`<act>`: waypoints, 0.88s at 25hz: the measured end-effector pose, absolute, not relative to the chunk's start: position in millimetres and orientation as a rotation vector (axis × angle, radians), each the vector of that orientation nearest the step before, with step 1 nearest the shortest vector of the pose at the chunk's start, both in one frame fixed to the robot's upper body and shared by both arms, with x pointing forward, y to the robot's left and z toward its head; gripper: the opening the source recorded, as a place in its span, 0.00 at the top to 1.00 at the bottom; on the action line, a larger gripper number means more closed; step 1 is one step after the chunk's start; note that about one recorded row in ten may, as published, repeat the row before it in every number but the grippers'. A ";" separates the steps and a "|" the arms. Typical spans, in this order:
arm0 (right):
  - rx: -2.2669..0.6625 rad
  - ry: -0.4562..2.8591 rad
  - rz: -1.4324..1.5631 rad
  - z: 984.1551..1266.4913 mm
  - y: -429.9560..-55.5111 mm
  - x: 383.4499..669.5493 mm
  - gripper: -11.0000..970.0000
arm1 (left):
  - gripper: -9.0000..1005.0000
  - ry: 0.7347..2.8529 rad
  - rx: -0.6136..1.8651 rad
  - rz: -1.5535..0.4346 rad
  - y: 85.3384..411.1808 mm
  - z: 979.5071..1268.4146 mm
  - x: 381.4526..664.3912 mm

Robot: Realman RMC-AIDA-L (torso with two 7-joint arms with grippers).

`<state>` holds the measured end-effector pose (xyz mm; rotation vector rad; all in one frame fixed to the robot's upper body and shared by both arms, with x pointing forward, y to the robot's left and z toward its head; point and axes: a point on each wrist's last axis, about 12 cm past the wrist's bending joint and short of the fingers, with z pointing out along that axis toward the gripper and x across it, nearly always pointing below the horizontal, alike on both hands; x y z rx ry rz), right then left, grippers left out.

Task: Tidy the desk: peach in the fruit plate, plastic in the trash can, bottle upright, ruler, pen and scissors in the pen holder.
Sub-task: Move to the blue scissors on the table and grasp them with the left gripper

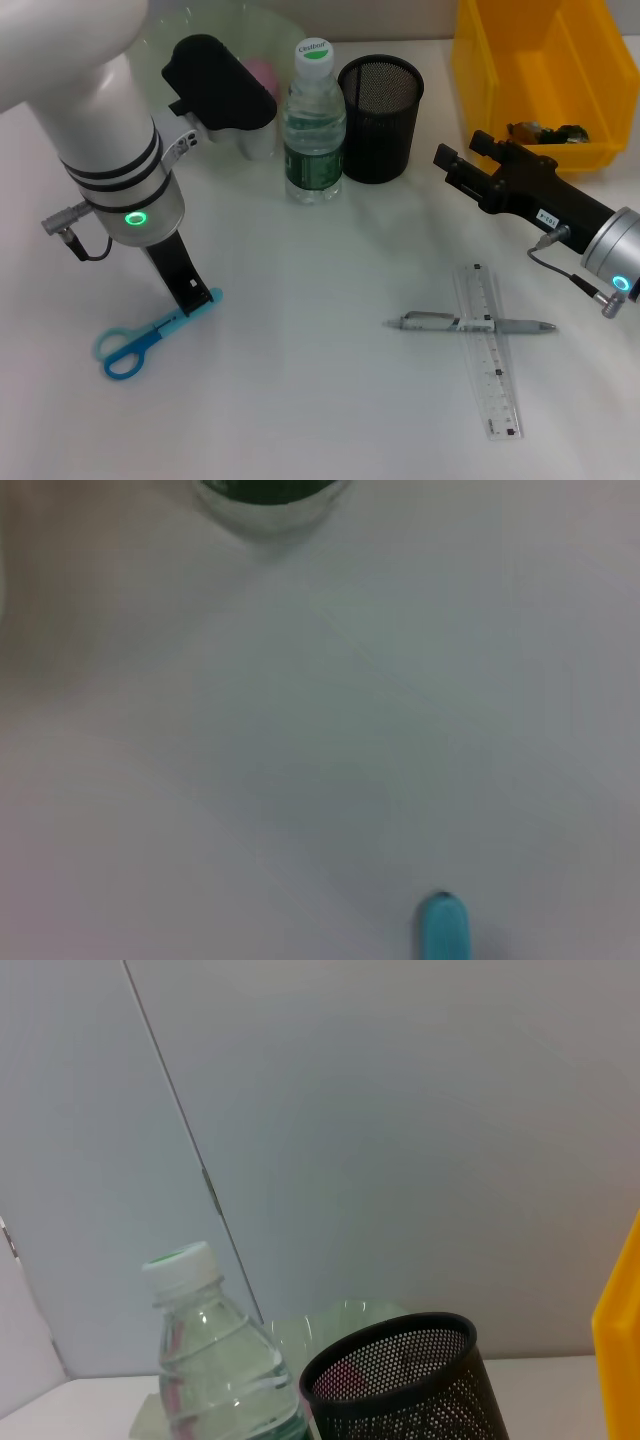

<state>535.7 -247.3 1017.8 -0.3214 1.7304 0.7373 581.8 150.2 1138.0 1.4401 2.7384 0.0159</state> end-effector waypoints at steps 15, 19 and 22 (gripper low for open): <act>-0.317 1.728 0.726 1017.2 -249.3 534.7 0.32 | 0.80 2.715 1.492 0.052 142.7 1146.9 581.5; -0.311 1.720 0.709 1017.4 -250.4 535.0 0.32 | 0.73 2.743 1.492 0.062 142.2 1145.3 581.2; -0.310 1.720 0.709 1017.3 -250.2 534.9 0.32 | 0.68 2.752 1.489 0.060 142.2 1144.2 581.2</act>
